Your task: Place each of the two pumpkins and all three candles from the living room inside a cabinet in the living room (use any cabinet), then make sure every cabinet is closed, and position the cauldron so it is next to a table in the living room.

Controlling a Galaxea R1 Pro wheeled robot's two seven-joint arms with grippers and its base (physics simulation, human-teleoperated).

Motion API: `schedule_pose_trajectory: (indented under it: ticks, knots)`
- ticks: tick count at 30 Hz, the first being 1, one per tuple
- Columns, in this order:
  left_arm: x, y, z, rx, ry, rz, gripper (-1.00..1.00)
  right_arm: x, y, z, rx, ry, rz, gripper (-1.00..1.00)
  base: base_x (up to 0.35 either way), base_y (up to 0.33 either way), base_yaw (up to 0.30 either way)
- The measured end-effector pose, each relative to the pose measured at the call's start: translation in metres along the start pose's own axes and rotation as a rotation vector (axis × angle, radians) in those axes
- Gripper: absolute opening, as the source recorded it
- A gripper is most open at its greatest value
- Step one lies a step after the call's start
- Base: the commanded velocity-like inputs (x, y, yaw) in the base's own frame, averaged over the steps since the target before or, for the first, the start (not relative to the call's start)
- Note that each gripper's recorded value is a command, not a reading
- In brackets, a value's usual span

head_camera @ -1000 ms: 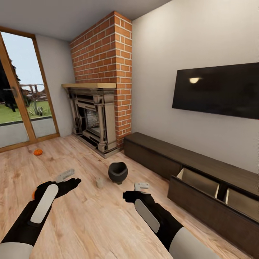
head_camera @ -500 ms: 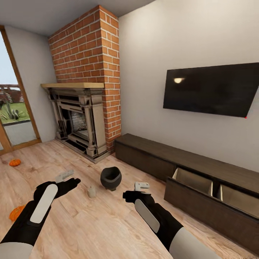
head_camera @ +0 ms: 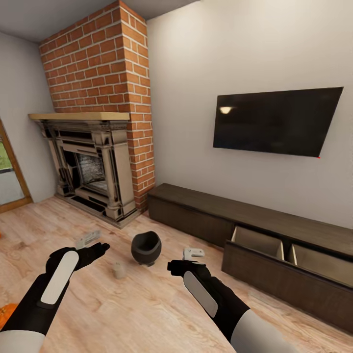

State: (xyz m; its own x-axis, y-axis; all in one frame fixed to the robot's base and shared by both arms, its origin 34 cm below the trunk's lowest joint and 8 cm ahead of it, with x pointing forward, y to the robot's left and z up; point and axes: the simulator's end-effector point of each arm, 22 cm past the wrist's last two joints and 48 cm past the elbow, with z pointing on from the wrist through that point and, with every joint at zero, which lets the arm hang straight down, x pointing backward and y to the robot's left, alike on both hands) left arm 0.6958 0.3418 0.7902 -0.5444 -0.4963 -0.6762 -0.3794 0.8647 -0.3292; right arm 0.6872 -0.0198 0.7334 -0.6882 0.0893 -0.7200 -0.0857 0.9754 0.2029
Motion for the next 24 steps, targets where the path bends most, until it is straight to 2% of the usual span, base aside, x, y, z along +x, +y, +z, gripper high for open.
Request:
schedule_pose_trajectory:
  ticks: [12, 14, 17, 19, 24]
  knots:
    - [0.000, 0.001, 0.000, -0.001, -0.001, 0.000, 1.00, -0.002, 0.002, -0.001, -0.004, -0.004, 0.000, 1.00, 0.000, 0.332, -0.005]
    - [0.000, 0.000, 0.000, -0.001, 0.000, 0.000, 1.00, -0.008, 0.007, -0.004, -0.014, -0.019, 0.001, 1.00, 0.000, 0.332, 0.000]
    - [-0.001, 0.001, 0.000, -0.002, -0.001, 0.001, 1.00, -0.037, 0.028, -0.022, -0.066, -0.088, 0.002, 1.00, 0.018, 0.331, 0.000]
    - [-0.001, 0.001, 0.000, -0.002, -0.002, 0.000, 1.00, -0.047, 0.032, -0.028, -0.079, -0.112, 0.004, 1.00, 0.170, 0.261, 0.000]
    - [-0.001, 0.001, 0.000, -0.004, -0.004, 0.003, 1.00, -0.050, 0.034, -0.032, -0.088, -0.119, 0.003, 1.00, 0.286, 0.131, 0.000]
